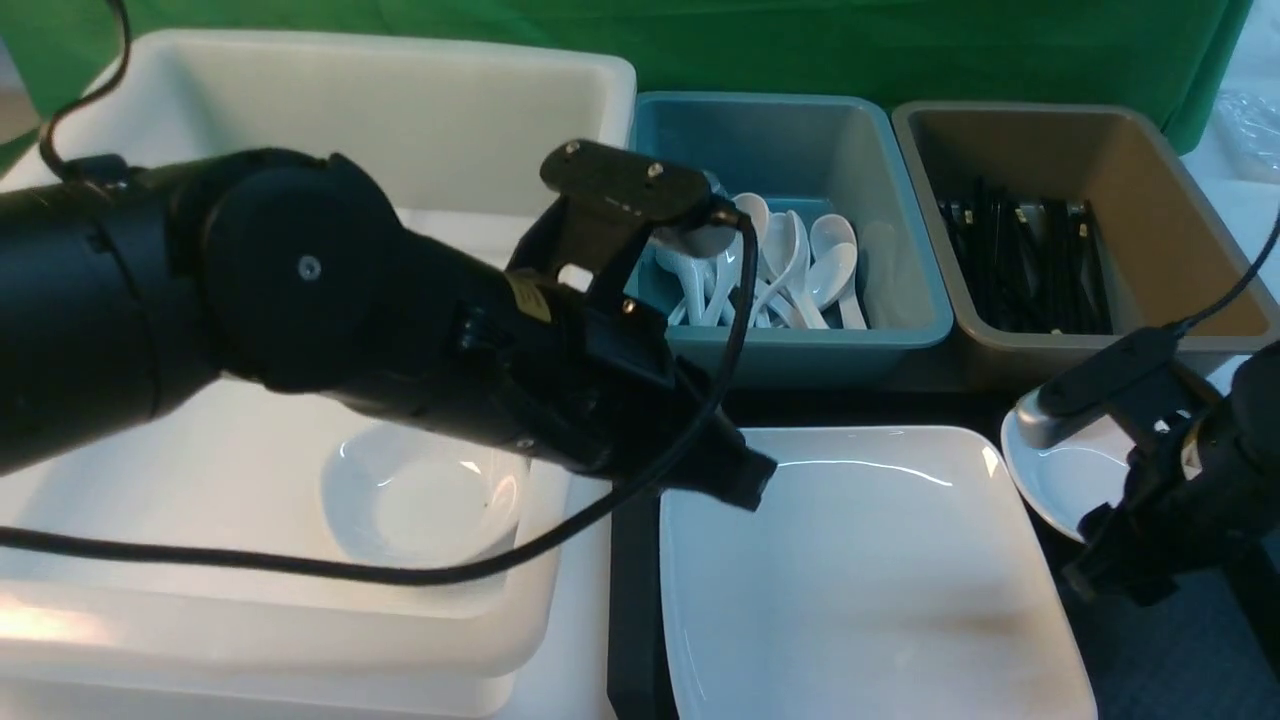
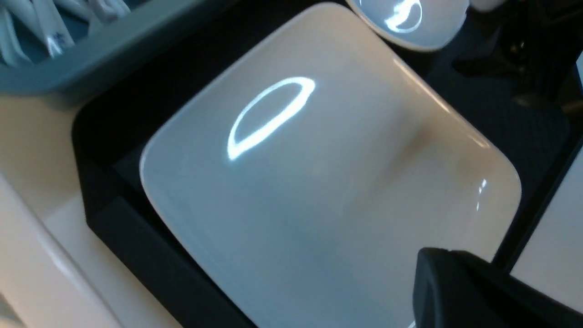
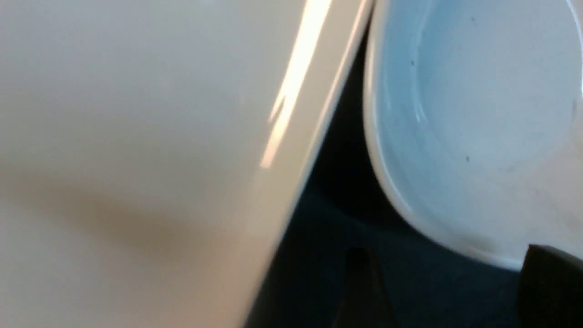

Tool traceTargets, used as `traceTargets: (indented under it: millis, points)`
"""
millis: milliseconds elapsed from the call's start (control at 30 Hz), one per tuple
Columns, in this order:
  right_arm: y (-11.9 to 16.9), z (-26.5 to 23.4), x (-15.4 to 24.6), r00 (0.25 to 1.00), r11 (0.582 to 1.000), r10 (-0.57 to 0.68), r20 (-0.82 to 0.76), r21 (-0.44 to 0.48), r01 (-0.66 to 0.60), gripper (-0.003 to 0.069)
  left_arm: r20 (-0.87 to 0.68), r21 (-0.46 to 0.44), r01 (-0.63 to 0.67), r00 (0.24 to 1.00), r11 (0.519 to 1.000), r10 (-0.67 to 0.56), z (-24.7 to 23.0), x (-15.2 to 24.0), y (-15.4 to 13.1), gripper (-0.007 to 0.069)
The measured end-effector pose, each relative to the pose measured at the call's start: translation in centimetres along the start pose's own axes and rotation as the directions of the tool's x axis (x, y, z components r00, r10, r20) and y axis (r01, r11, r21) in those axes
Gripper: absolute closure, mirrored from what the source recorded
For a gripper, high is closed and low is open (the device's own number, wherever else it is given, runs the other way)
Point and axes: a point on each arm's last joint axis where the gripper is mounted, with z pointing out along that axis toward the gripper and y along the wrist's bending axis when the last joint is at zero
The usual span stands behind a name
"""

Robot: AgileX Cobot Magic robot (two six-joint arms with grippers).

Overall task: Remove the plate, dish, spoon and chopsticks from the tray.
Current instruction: Use the right arm to grab a small plate from the dinner plate

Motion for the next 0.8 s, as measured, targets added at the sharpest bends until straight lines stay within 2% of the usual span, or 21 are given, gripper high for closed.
traceTargets:
  millis: [333, 433, 467, 533, 600, 667, 800]
  points:
    - [0.4, 2.1, -0.7, 0.999, 0.999, -0.029, 0.027, -0.014, 0.030, 0.0204, 0.019, -0.015, -0.003, 1.000, 1.000, 0.003, 0.2, -0.2, 0.2, 0.0622]
    - [0.5, 2.4, -0.9, 0.998, 0.999, -0.039, 0.045, -0.016, 0.040, 0.0280, 0.023, -0.016, -0.001, 1.000, 1.000, 0.002, 0.2, -0.3, 0.2, 0.0622]
    - [0.5, 2.5, -1.0, 0.998, 0.999, -0.042, 0.056, -0.016, 0.043, 0.0335, 0.023, -0.016, -0.001, 1.000, 1.000, 0.002, 0.2, -0.3, 0.2, 0.0622]
    - [0.5, 2.5, -1.1, 0.997, 0.999, -0.043, 0.066, -0.015, 0.044, 0.0363, 0.023, -0.016, -0.001, 1.000, 1.000, 0.002, 0.2, -0.3, 0.2, 0.0622]
    - [0.5, 2.4, -1.3, 0.995, 0.998, -0.056, 0.085, -0.010, 0.058, 0.0452, 0.023, -0.017, -0.003, 1.000, 1.000, 0.003, 0.2, -0.3, 0.2, 0.0622]
    - [0.5, 2.3, -1.4, 0.992, 0.996, -0.088, 0.094, -0.004, 0.089, 0.0483, 0.022, -0.020, -0.007, 1.000, 1.000, 0.007, 0.2, -0.3, 0.2, 0.0622]
    - [0.7, 1.8, -1.5, 0.987, 0.991, -0.134, 0.087, 0.006, 0.134, 0.0501, 0.023, -0.023, -0.013, 1.000, 1.000, 0.013, 0.1, -0.3, 0.2, 0.0622]
